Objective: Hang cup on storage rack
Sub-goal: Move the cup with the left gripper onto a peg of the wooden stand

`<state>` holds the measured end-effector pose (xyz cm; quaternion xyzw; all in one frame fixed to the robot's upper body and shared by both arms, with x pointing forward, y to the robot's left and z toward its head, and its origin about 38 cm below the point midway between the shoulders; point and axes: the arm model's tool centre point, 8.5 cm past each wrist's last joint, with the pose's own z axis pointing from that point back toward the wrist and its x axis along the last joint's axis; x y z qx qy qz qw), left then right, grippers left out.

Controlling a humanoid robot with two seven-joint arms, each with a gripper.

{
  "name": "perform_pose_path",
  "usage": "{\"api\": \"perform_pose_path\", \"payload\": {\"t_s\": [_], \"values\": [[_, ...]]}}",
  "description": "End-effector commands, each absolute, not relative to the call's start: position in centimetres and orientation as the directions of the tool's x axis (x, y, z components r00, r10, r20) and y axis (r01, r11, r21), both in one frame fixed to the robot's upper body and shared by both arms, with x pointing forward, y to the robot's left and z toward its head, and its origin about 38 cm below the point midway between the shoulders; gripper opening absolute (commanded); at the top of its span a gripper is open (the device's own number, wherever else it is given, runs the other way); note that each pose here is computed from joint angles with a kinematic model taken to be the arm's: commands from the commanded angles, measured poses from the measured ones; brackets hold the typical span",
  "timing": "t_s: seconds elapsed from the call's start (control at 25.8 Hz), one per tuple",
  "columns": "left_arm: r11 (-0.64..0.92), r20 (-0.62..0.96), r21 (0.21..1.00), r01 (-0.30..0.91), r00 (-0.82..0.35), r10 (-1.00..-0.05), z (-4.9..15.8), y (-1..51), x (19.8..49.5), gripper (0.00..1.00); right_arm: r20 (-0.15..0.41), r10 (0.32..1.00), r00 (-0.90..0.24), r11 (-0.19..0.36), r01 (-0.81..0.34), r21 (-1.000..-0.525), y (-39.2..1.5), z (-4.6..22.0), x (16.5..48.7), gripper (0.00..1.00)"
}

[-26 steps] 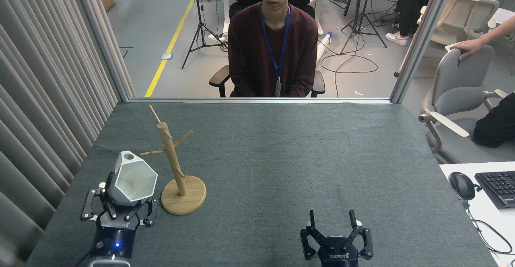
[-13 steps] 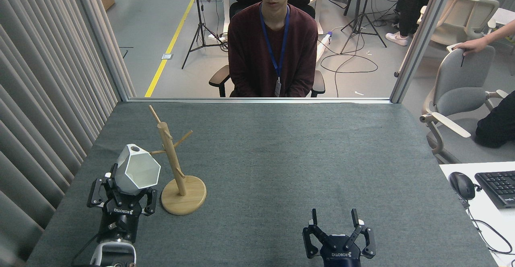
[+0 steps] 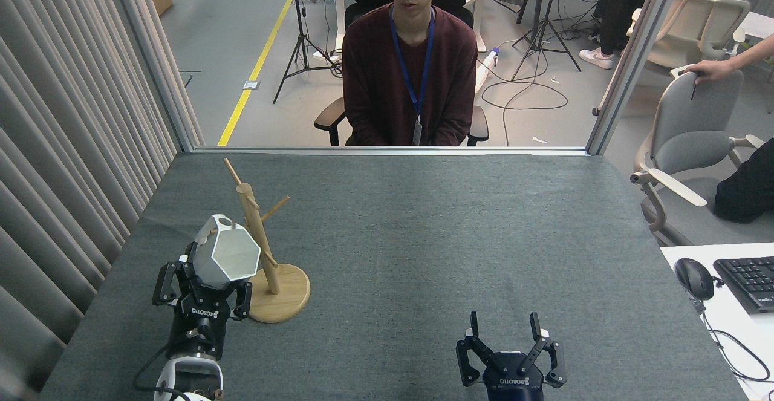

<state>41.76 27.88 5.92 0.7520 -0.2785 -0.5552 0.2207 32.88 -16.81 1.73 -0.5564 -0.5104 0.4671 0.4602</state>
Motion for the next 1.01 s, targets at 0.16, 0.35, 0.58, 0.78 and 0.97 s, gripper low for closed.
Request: {"api": "perform_pose_path", "payload": {"t_s": [0.16,0.35,0.58,0.78,0.97], "values": [[-0.747,-0.715,0.640,-0.181,0.214,-0.665,5.8,26.1,42.5,0.59,-0.033,0.998,0.059,-0.040,0.133,-0.990,-17.5,1.5,32.9,0.99],[-0.743,-0.714,0.643,-0.186,0.206,-0.669,5.7,25.7,42.5,0.85,-0.030,0.998,0.060,-0.038,0.132,-0.990,-17.6,1.5,32.9,0.99],[-0.747,-0.722,0.643,-0.171,0.191,-0.665,4.8,26.1,42.2,0.96,-0.028,0.998,0.058,-0.036,0.132,-0.991,-17.5,1.5,32.9,0.99],[-0.744,-0.720,0.644,-0.179,0.186,-0.668,4.5,25.8,41.8,0.97,-0.028,0.998,0.058,-0.036,0.134,-0.990,-17.5,1.5,32.9,0.99],[-0.744,-0.723,0.647,-0.169,0.176,-0.668,3.8,25.9,41.1,0.98,-0.029,0.998,0.060,-0.036,0.134,-0.990,-17.5,1.5,32.9,0.99]]}}
